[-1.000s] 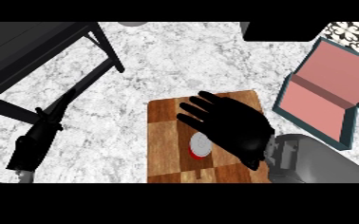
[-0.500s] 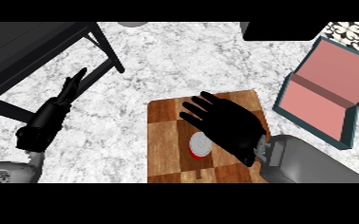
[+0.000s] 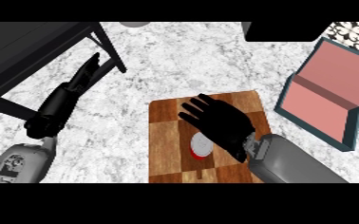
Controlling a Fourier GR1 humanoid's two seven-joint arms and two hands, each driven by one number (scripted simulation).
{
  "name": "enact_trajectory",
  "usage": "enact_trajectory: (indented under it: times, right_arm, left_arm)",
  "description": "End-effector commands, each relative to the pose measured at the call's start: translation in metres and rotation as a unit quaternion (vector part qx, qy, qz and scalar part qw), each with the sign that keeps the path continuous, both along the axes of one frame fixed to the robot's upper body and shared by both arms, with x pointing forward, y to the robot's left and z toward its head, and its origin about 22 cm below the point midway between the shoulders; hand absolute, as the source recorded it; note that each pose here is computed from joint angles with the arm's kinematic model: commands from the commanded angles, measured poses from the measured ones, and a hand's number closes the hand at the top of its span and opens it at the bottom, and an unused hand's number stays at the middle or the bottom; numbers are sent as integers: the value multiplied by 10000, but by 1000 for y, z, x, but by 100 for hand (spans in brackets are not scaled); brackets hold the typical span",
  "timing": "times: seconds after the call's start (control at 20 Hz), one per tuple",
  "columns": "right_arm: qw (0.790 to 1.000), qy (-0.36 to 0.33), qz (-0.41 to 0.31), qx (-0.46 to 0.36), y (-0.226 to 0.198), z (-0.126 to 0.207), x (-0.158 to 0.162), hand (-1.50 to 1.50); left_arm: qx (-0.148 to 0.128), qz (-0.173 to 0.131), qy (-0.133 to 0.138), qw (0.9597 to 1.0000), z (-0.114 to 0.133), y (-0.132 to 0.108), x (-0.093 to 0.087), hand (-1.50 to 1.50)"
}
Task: Pick the cupcake from the cutting board and place it in the cardboard box
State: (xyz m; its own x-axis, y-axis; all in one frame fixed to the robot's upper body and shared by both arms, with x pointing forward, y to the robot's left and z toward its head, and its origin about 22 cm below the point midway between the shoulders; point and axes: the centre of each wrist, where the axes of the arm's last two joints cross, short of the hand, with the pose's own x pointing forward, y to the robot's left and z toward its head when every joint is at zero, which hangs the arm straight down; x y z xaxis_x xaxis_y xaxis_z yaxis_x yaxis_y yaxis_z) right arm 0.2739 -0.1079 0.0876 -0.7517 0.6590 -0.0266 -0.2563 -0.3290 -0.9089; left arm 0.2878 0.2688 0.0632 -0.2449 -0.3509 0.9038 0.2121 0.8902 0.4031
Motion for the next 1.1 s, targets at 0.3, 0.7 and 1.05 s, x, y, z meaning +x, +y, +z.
enact_trajectory:
  times: [0.3, 0.7, 1.05]
  right_arm:
    - [9996, -70, -256, -81, -6, -14, 25, -150]
    - [9984, -86, 556, -29, -21, -59, 33, 150]
    - [9927, -677, 876, 475, -8, -64, 27, 150]
  left_arm:
    - [-32, -21, -20, 10000, 16, -2, 4, 0]
    - [-29, 21, 0, 10000, 3, 0, 0, 0]
    - [-40, -18, 35, 10000, -1, -6, -1, 0]
